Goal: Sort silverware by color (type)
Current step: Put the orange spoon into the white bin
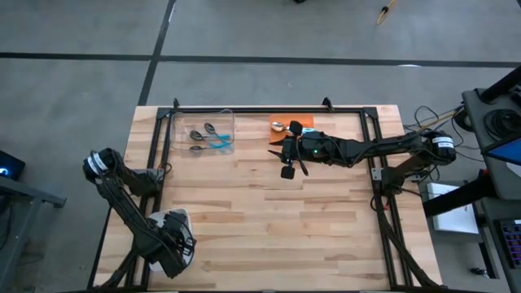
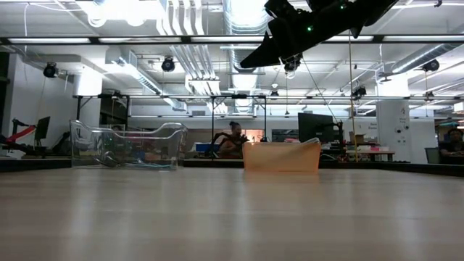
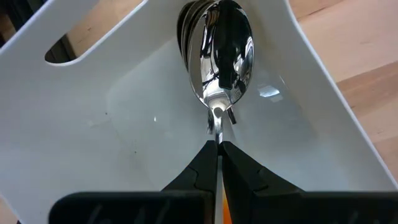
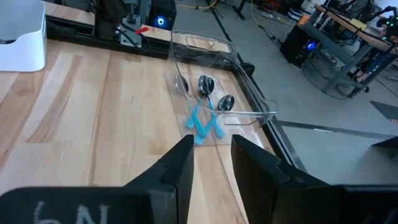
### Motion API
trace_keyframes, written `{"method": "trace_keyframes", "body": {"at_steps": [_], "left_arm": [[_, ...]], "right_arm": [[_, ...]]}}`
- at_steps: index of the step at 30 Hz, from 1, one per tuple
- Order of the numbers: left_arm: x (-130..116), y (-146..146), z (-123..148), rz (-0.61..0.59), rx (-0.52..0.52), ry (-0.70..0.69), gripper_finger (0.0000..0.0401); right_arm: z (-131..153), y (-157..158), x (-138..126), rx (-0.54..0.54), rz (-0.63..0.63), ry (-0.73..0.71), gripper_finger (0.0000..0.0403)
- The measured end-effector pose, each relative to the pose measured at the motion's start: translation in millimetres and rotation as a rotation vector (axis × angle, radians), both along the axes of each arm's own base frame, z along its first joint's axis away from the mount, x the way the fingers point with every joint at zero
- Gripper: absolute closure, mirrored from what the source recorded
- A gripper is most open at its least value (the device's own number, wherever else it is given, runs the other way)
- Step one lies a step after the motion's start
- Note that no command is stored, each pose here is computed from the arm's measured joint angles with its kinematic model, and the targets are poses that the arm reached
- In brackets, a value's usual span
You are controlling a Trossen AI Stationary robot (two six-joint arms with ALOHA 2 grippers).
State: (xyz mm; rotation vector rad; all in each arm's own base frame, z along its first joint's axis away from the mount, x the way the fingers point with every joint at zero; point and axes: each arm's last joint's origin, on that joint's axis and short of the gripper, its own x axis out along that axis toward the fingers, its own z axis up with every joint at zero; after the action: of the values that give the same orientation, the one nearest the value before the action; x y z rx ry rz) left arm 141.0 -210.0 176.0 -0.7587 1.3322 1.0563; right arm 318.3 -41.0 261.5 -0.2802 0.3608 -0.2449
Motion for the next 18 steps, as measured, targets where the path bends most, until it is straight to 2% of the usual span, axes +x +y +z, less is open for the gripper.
{"method": "trace_keyframes", "body": {"at_steps": [18], "left_arm": [[0.3,-0.4,-0.2,0.029,-0.002,-0.008,0.0391]], "right_arm": [[0.1,0.0,0.0,-0.005,0.002,0.001,0.0305]]}}
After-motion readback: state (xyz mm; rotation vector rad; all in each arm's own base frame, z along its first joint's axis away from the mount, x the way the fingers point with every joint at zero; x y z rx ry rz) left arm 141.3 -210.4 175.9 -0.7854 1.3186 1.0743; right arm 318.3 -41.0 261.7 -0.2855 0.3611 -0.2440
